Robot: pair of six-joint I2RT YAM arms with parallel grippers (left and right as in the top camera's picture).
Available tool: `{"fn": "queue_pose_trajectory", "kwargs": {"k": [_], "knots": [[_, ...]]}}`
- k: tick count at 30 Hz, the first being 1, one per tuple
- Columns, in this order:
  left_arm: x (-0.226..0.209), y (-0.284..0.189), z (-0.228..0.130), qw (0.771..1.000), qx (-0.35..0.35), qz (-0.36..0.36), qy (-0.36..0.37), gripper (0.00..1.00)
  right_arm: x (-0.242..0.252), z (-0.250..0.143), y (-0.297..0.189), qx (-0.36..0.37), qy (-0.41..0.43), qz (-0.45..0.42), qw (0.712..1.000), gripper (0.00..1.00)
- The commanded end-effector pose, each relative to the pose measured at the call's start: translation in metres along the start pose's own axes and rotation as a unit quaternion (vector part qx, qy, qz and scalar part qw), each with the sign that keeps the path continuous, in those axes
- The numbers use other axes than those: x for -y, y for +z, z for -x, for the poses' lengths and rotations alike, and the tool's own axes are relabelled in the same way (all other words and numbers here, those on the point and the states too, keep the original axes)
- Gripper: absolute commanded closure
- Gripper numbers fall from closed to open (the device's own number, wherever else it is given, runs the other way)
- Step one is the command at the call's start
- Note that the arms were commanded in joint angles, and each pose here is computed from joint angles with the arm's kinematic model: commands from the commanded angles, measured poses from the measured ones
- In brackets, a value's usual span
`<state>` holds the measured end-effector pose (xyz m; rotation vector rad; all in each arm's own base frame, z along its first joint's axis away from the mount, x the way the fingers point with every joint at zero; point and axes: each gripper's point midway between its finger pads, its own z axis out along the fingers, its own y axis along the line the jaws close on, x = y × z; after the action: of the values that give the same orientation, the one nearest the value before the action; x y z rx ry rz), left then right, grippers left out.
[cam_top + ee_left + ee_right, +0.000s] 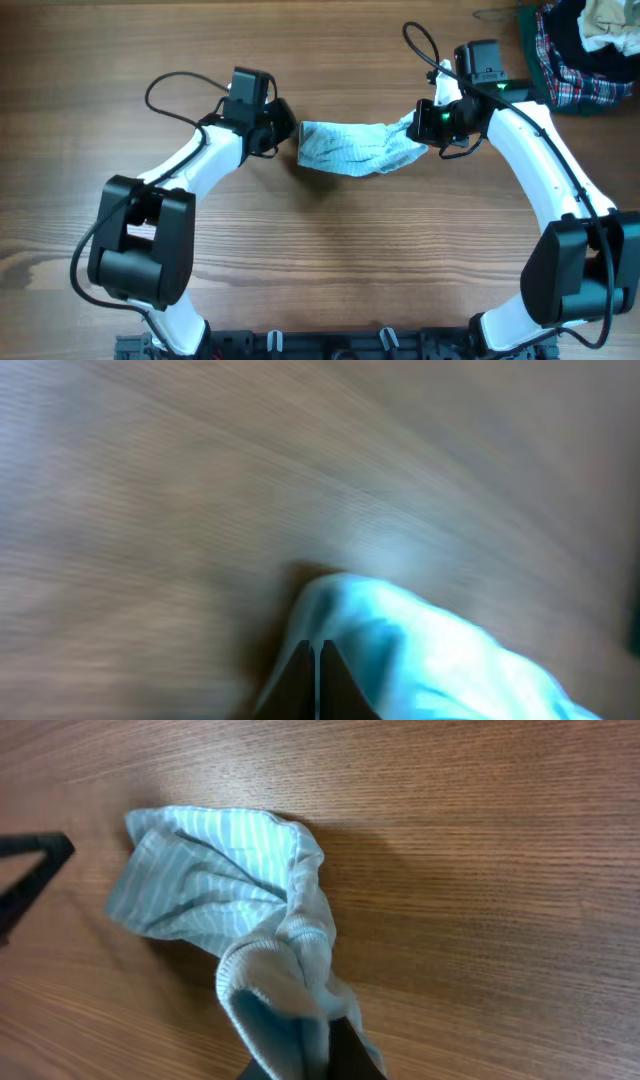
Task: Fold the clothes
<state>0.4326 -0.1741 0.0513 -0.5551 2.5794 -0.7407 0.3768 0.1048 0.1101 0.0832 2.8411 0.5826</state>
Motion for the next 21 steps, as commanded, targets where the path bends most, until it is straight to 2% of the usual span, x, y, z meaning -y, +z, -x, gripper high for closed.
{"fn": "queue_pose_trajectory", "kwargs": {"k": [1, 5, 10, 15, 21], "knots": [[0.024, 0.002, -0.010, 0.997, -0.025, -0.057, 0.037, 0.96, -0.004, 0.007, -0.010, 0.017, -0.018, -0.003, 1.000, 0.96], [0.044, -0.002, -0.032, 0.986, -0.075, -0.114, 0.093, 0.96, -0.005, 0.009, -0.010, 0.022, -0.015, -0.001, 1.000, 0.96], [0.009, 0.006, -0.048, 0.990, -0.076, -0.006, 0.117, 0.96, -0.006, 0.009, -0.010, 0.023, -0.003, -0.001, 1.000, 0.96], [-0.007, 0.009, -0.046, 0.989, -0.059, 0.045, 0.125, 0.96, -0.018, 0.005, -0.006, 0.017, -0.009, 0.009, 1.000, 0.96], [-0.024, 0.011, -0.051, 0.988, -0.066, 0.081, 0.111, 0.96, -0.056, 0.000, 0.003, 0.019, -0.030, 0.035, 0.999, 0.96]]}}
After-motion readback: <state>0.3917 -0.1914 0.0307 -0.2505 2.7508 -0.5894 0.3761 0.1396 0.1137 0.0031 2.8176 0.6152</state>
